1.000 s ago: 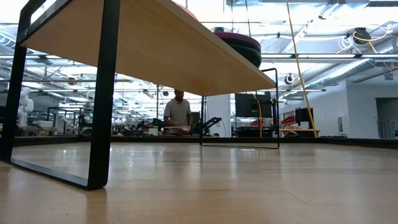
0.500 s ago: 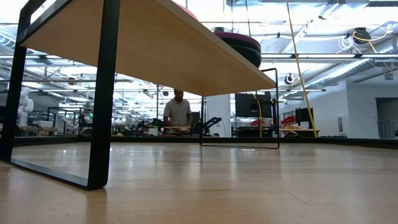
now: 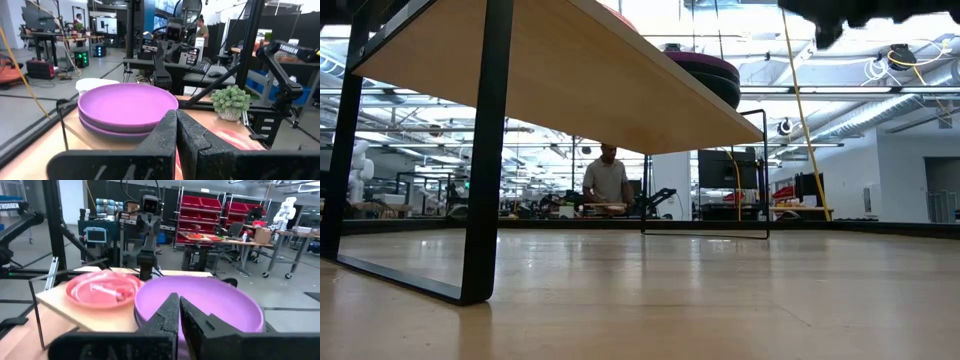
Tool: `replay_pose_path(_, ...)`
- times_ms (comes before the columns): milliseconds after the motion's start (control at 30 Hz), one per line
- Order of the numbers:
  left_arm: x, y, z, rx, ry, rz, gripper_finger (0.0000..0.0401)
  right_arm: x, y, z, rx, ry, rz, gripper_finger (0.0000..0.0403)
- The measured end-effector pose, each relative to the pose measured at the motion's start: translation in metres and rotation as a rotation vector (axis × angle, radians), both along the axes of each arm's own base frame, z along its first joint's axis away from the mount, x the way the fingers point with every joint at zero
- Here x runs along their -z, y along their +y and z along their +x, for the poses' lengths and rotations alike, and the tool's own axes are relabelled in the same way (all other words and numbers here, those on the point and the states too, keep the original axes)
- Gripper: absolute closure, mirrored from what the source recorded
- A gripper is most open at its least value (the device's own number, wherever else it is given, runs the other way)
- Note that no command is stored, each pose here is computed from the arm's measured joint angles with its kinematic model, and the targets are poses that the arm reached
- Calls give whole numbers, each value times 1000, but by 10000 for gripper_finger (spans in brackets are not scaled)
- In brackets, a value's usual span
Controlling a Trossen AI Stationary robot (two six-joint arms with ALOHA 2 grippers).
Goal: Place and stack plates onto a shelf
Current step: Return to Home Position
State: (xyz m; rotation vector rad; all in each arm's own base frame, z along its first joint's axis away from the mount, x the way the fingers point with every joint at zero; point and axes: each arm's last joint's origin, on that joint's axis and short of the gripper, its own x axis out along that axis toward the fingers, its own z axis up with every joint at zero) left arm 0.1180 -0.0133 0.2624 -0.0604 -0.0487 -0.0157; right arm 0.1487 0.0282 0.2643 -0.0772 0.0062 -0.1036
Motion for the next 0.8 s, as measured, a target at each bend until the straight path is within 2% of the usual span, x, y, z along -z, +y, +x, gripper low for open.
replay_pose_path(400, 36, -1, 5, 6, 17, -31, 400, 60, -3, -20, -76, -80, 30, 403)
replay_pose_path(667, 45, -1, 6, 5, 41, 7, 400, 86, -3, -28, -153, -49, 22, 403)
replay_pose_path(800, 50, -1, 6, 4, 57, 16, 400, 87, -3, -30, -156, -65, 49, 403)
